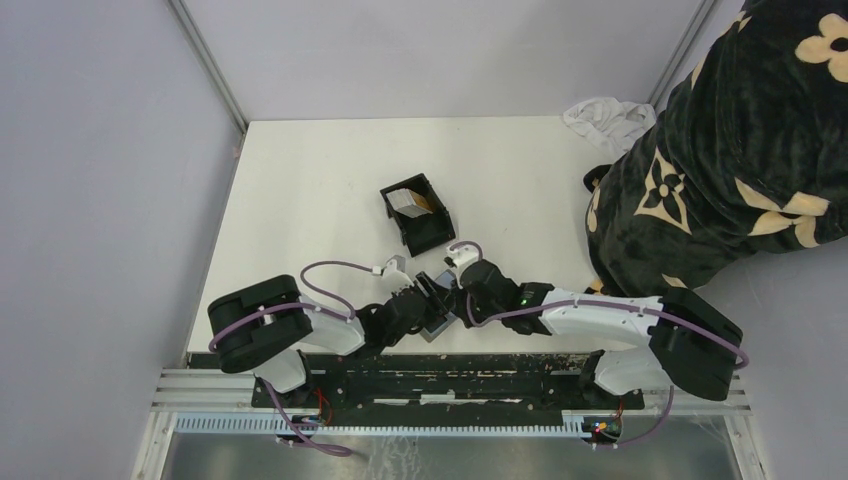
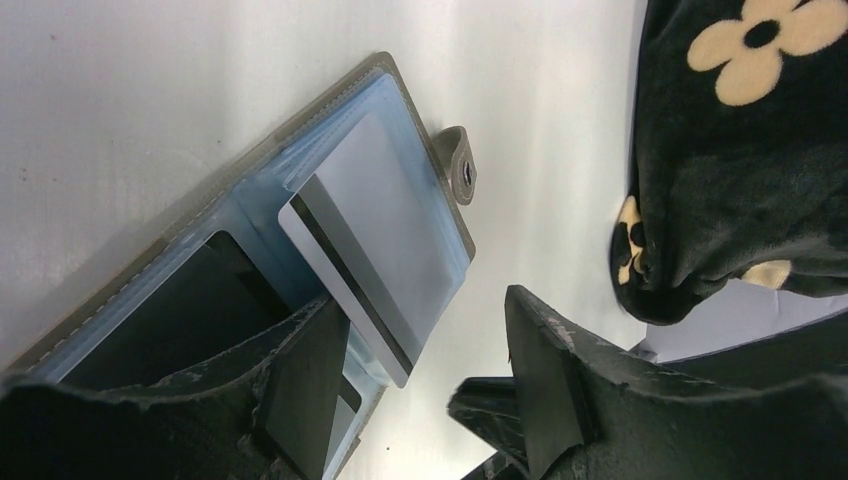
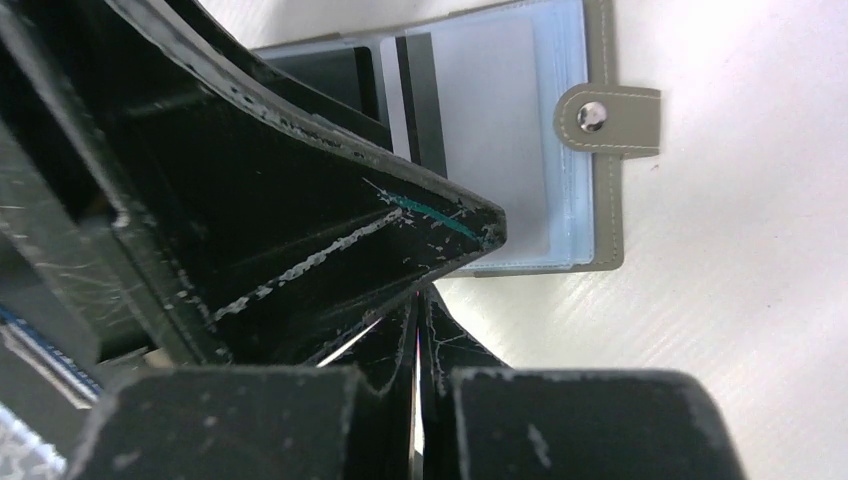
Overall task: Put the credit cards into the card holder
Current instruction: Insert the credit card into the card holder.
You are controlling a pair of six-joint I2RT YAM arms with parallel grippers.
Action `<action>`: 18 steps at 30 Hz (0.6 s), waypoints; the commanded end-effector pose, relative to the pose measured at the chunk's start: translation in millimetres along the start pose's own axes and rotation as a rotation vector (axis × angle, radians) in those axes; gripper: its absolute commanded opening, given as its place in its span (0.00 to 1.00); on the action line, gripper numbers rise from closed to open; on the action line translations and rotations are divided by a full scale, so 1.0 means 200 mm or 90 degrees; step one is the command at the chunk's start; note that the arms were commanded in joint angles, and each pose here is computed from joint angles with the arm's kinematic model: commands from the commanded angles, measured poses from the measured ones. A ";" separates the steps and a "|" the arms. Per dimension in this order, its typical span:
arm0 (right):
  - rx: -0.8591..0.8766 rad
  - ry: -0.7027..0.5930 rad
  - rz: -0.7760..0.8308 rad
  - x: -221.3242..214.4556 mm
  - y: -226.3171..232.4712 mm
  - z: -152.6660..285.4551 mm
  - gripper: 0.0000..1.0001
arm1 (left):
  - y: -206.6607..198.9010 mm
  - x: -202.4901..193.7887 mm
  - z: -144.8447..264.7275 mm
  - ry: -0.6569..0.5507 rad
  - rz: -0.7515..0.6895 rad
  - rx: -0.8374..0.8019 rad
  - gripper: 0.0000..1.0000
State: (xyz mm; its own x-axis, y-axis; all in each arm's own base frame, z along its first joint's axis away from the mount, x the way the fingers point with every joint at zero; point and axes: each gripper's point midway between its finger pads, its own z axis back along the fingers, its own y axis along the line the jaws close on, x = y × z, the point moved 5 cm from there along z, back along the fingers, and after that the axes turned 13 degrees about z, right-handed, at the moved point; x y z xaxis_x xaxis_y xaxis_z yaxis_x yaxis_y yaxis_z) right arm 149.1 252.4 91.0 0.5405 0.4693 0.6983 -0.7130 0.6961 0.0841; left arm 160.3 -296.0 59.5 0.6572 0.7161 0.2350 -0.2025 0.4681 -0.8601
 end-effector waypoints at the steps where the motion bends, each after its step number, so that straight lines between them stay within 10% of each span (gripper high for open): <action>1: -0.012 -0.062 0.024 0.09 0.05 -0.07 0.01 | 0.11 -0.04 0.03 0.042 0.003 0.039 0.68; 18: -0.014 -0.142 0.031 0.11 0.15 -0.09 0.01 | 0.09 -0.05 0.06 0.057 0.052 0.011 0.67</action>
State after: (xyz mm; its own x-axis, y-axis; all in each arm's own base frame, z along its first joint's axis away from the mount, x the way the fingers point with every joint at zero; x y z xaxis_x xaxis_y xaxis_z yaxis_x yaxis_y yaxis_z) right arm 140.8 266.1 68.4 0.4529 0.5031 0.7361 -0.7225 0.6908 -0.0276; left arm 155.7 -288.0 59.9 0.6452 0.7488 0.1518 -0.2401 0.3873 -0.8901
